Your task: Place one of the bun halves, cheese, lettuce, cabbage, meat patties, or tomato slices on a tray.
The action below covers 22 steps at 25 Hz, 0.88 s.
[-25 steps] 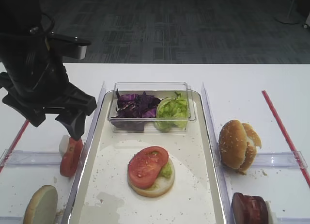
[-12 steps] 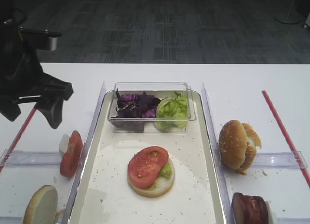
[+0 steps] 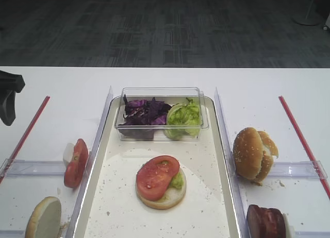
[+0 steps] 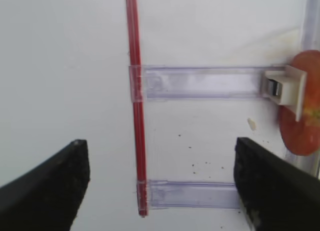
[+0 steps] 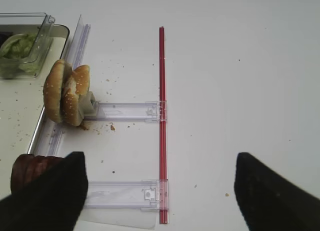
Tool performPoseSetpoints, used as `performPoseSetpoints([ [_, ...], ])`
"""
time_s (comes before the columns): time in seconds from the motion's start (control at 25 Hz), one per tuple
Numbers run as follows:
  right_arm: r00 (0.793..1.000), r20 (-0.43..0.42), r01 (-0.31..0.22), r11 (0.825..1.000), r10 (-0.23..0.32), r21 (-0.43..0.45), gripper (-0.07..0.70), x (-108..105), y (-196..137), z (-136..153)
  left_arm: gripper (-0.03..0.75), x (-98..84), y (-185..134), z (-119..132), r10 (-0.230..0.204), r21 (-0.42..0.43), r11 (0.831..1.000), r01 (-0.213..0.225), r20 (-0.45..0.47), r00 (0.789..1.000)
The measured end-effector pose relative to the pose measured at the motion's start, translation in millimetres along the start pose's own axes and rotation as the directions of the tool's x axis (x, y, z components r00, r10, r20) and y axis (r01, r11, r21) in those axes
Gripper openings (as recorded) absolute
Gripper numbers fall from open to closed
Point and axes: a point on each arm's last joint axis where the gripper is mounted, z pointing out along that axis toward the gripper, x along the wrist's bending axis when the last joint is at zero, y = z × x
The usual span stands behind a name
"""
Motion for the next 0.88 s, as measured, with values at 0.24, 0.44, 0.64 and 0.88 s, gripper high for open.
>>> performPoseSetpoints([
  [0.24, 1.000, 0.000, 0.000, 1.000, 0.000, 0.000, 0.615, 0.0, 0.0, 0.0, 0.545, 7.7, 0.1, 0.5, -0.008, 0.003, 1.000, 0.008, -0.007, 1.000],
  [0.44, 1.000, 0.000, 0.000, 1.000, 0.000, 0.000, 0.615, 0.0, 0.0, 0.0, 0.545, 8.5, -4.0, -5.6, -0.005, -0.015, 1.000, 0.005, -0.007, 1.000],
  [0.64, 1.000, 0.000, 0.000, 1.000, 0.000, 0.000, 0.615, 0.0, 0.0, 0.0, 0.545, 10.8, -29.3, -20.4, -0.015, -0.055, 0.998, 0.014, -0.005, 1.000],
  [0.88, 1.000, 0.000, 0.000, 1.000, 0.000, 0.000, 0.615, 0.0, 0.0, 0.0, 0.545, 13.6, -81.7, -22.1, -0.032, -0.058, 0.998, 0.032, -0.006, 0.999],
])
